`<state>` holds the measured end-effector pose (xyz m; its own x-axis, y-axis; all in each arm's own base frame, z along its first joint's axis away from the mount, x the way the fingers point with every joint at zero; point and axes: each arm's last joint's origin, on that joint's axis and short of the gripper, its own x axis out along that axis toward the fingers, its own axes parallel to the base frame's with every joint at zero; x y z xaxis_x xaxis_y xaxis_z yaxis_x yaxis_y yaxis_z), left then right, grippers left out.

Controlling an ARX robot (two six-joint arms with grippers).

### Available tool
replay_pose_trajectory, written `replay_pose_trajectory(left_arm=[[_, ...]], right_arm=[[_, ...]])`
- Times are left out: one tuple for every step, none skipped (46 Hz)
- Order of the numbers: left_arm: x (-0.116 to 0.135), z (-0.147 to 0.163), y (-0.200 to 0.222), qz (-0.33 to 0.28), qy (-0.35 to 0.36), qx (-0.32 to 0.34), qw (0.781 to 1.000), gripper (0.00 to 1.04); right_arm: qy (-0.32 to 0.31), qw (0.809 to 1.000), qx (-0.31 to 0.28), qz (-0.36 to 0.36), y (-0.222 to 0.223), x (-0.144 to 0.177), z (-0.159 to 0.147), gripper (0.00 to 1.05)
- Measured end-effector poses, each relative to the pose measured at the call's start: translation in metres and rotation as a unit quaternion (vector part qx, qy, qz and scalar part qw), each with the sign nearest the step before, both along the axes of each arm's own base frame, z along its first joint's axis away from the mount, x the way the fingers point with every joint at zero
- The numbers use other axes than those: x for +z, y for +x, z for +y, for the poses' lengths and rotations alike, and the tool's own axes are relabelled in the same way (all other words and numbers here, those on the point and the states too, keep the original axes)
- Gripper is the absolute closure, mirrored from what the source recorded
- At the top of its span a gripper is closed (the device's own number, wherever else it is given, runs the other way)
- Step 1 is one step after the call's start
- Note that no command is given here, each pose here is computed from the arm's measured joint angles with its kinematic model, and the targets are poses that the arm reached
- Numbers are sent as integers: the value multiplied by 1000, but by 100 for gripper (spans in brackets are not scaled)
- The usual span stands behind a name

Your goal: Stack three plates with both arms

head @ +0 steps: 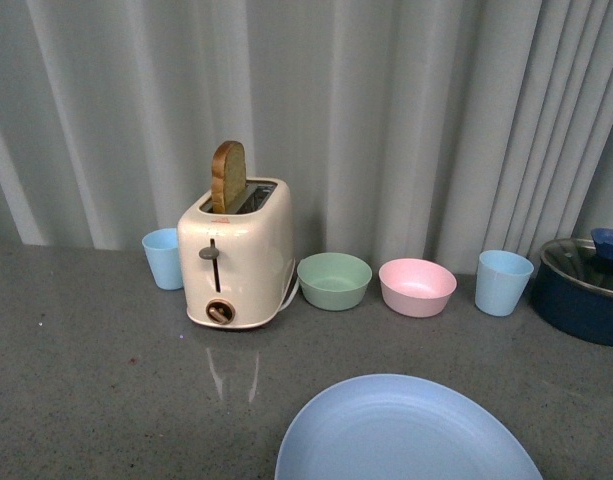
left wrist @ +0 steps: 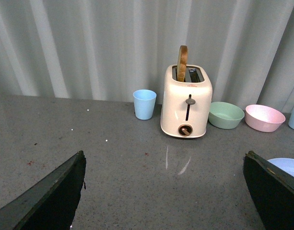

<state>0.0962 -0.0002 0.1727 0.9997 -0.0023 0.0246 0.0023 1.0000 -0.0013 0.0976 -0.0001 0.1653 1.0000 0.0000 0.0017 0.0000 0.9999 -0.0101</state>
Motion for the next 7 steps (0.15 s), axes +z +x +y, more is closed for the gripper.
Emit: replay_pose_trajectory(left_arm=[[0, 0, 0, 0, 0, 0, 1000, 7], [0, 0, 0, 0, 0, 0, 1000, 7], [0, 0, 0, 0, 0, 0, 1000, 7], [0, 0, 0, 0, 0, 0, 1000, 7], [0, 0, 0, 0, 0, 0, 1000, 7], [0, 0, 0, 0, 0, 0, 1000, 7], [0, 0, 0, 0, 0, 0, 1000, 7]], right_arm=[[0, 1000, 0, 0, 0, 0, 0, 7], [0, 1000, 0, 0, 0, 0, 0, 7], [0, 1000, 0, 0, 0, 0, 0, 7], [0, 1000, 0, 0, 0, 0, 0, 7], [0, 1000, 0, 0, 0, 0, 0, 7], [0, 1000, 0, 0, 0, 0, 0, 7], [0, 1000, 0, 0, 0, 0, 0, 7]])
